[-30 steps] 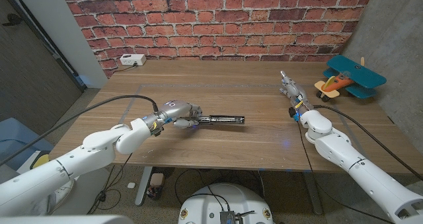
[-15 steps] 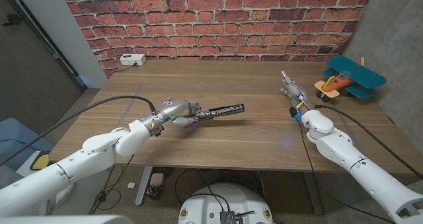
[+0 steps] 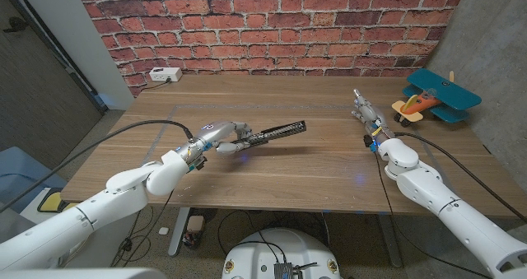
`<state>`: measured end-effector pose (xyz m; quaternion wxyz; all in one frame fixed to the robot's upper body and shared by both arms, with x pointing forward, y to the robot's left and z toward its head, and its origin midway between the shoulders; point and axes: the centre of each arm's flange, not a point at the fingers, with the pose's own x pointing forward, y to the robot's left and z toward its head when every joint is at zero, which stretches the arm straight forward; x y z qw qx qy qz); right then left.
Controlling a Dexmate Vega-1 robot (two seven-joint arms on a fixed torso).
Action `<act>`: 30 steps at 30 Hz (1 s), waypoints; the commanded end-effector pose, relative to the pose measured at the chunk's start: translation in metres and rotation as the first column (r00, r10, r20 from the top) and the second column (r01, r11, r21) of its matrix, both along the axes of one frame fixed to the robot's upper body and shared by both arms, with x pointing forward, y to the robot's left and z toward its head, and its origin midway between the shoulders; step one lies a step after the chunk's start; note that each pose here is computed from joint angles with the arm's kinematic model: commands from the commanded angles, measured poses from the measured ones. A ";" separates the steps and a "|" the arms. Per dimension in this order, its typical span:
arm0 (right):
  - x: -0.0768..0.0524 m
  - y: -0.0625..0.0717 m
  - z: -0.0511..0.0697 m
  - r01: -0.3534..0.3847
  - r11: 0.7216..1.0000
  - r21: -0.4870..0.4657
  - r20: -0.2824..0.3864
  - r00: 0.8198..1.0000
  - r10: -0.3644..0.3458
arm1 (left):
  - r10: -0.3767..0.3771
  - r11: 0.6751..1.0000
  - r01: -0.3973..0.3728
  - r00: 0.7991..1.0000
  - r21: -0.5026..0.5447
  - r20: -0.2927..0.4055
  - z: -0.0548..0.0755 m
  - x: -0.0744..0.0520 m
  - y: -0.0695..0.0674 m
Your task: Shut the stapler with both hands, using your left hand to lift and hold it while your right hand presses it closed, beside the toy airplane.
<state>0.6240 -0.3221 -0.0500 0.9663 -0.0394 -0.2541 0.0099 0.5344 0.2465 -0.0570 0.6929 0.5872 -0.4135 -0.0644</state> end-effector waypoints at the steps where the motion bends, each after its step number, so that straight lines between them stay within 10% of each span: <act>1: -0.001 -0.003 0.001 -0.001 1.000 -0.008 0.000 1.000 0.001 | -0.071 0.991 0.066 0.997 -0.113 -0.041 0.002 0.006 0.000; 30: 0.003 -0.001 0.003 -0.025 1.000 -0.012 0.001 1.000 0.025 | -0.161 0.954 0.134 0.984 -0.267 -0.080 0.013 0.015 0.007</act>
